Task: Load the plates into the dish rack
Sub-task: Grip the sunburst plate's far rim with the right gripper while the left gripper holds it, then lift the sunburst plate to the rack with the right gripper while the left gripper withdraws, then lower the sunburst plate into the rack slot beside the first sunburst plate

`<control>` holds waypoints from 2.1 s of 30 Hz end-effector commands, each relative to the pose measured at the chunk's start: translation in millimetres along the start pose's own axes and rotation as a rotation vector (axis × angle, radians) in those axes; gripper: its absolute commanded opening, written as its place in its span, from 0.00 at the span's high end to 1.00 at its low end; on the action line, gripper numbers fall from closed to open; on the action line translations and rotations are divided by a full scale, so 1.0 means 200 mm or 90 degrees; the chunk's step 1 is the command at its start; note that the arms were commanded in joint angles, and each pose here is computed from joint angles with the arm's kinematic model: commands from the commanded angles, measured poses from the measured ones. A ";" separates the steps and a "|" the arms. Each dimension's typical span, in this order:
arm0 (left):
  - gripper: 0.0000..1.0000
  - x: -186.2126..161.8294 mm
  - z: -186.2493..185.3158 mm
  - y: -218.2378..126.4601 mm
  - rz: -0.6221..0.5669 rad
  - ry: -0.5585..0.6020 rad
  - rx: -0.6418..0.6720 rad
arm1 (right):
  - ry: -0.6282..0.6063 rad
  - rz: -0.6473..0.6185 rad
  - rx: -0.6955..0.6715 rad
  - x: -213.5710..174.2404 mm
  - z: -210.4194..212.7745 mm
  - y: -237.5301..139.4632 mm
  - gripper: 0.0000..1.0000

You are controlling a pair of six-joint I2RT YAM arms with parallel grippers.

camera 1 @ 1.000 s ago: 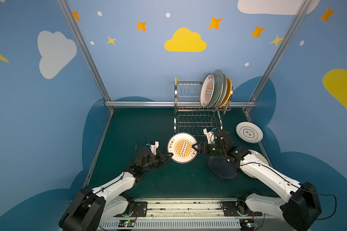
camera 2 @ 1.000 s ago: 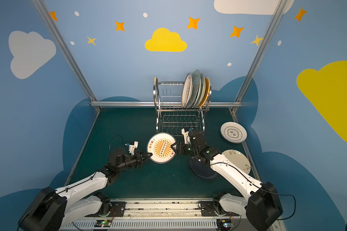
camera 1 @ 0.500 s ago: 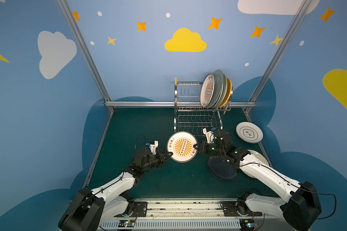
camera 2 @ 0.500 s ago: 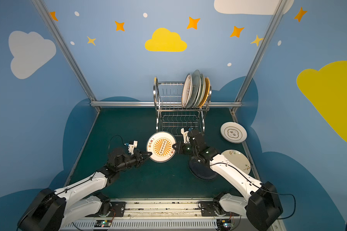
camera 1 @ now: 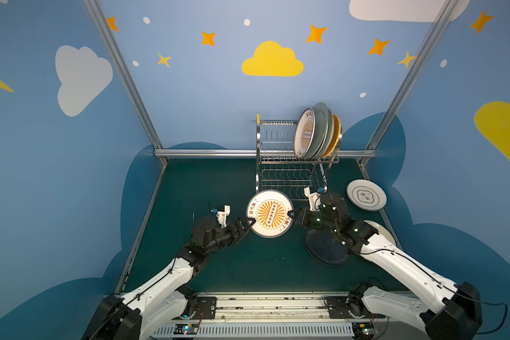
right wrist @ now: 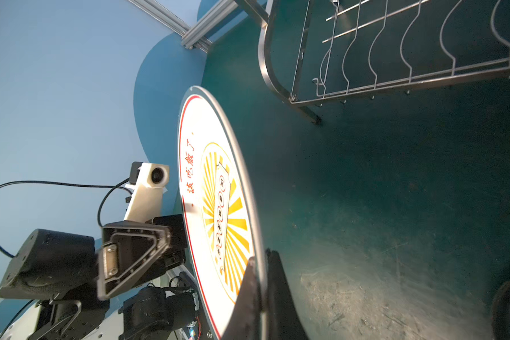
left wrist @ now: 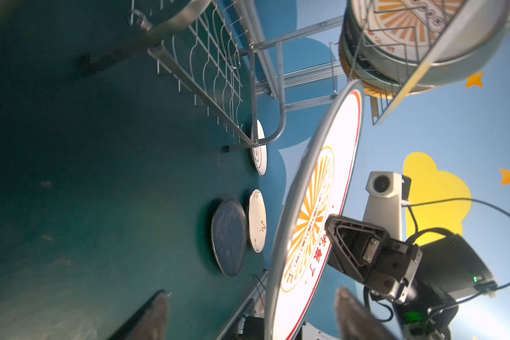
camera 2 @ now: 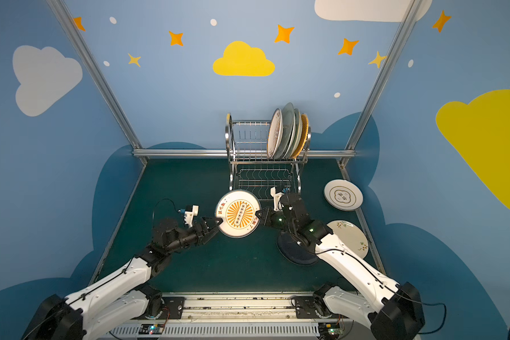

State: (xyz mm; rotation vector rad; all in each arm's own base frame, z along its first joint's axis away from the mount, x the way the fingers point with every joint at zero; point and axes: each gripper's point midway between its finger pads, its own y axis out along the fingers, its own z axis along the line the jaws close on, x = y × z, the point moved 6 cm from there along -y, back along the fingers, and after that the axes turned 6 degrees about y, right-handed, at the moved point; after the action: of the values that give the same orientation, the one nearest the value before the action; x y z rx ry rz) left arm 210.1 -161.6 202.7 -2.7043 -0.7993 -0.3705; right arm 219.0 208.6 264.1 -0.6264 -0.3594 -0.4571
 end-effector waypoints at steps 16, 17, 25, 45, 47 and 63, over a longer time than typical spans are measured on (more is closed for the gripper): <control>0.00 0.04 -0.30 -0.61 -0.137 0.253 0.146 | -0.190 -0.250 0.018 0.56 0.70 -0.58 1.00; 0.00 0.04 -0.30 -0.61 -0.131 0.259 0.148 | -0.193 -0.273 0.003 0.61 0.73 -0.61 1.00; 0.00 0.01 -0.27 -0.63 -0.117 0.270 0.160 | -0.214 -0.459 -0.189 0.95 0.83 -0.66 1.00; 0.00 0.04 -0.28 -0.66 -0.162 0.258 0.127 | -0.386 -0.578 -0.551 1.28 0.86 -0.20 1.00; 0.00 0.04 -0.28 -0.66 -0.162 0.258 0.126 | -0.385 -0.570 -0.561 1.28 0.84 -0.17 1.00; 0.00 0.05 -0.27 -0.65 -0.164 0.252 0.128 | -0.351 -0.508 -0.597 1.25 0.66 0.06 1.00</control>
State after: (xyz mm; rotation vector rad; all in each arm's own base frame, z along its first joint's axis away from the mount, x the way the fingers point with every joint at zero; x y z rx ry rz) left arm 135.7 -70.4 279.1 -2.2340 -0.9930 -0.7672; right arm 413.8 231.3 460.0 -1.5904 -0.9915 -1.1685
